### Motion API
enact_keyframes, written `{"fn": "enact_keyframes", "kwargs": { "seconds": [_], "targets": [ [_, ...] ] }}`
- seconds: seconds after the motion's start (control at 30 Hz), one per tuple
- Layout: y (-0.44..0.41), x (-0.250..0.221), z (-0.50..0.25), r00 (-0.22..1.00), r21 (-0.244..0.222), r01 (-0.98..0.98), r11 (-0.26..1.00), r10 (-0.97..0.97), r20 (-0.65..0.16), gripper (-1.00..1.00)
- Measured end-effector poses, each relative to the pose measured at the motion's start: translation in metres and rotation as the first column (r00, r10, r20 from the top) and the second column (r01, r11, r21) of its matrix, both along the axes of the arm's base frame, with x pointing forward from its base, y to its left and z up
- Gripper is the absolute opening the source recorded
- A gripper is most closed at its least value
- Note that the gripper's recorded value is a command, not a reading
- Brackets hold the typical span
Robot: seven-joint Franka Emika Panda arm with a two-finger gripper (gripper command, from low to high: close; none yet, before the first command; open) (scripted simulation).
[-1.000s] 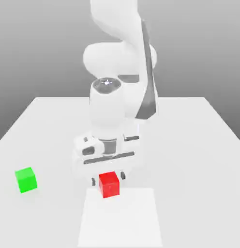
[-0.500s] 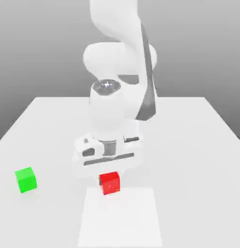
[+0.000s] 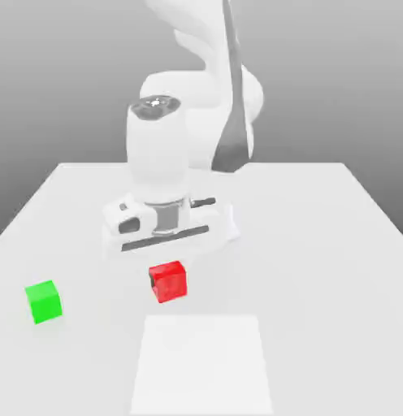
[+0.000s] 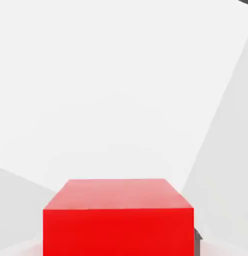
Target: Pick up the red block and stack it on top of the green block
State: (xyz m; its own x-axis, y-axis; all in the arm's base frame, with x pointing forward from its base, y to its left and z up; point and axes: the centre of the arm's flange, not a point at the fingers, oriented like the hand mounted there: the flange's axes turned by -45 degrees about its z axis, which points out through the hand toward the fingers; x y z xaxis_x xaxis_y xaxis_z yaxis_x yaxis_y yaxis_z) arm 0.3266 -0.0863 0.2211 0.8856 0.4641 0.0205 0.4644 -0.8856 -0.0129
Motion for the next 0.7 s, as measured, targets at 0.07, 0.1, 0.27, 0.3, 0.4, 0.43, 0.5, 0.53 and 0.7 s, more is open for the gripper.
{"fn": "enact_keyframes", "kwargs": {
  "seconds": [0.07,0.1,0.27,0.3,0.4,0.43,0.5,0.53,0.7],
  "targets": [
    [-0.019,0.002,0.003,0.999,0.003,-0.050,0.999,0.050,0.005,-1.00],
    [-0.029,0.002,0.005,0.997,0.003,-0.075,0.997,0.075,0.007,-1.00],
    [-0.080,-0.002,0.012,0.980,0.001,-0.198,0.980,0.198,0.013,-1.00],
    [-0.091,-0.004,0.013,0.975,-0.001,-0.222,0.975,0.222,0.014,-1.00],
    [-0.123,-0.013,0.017,0.956,-0.006,-0.293,0.956,0.293,0.012,-1.00],
    [-0.134,-0.016,0.018,0.949,-0.008,-0.316,0.949,0.316,0.011,-1.00],
    [-0.156,-0.025,0.020,0.932,-0.012,-0.361,0.932,0.362,0.006,-1.00],
    [-0.166,-0.030,0.022,0.924,-0.014,-0.383,0.923,0.384,0.003,-1.00],
    [-0.205,-0.050,0.011,0.888,-0.018,-0.461,0.887,0.461,-0.010,-1.00]
  ]
}}
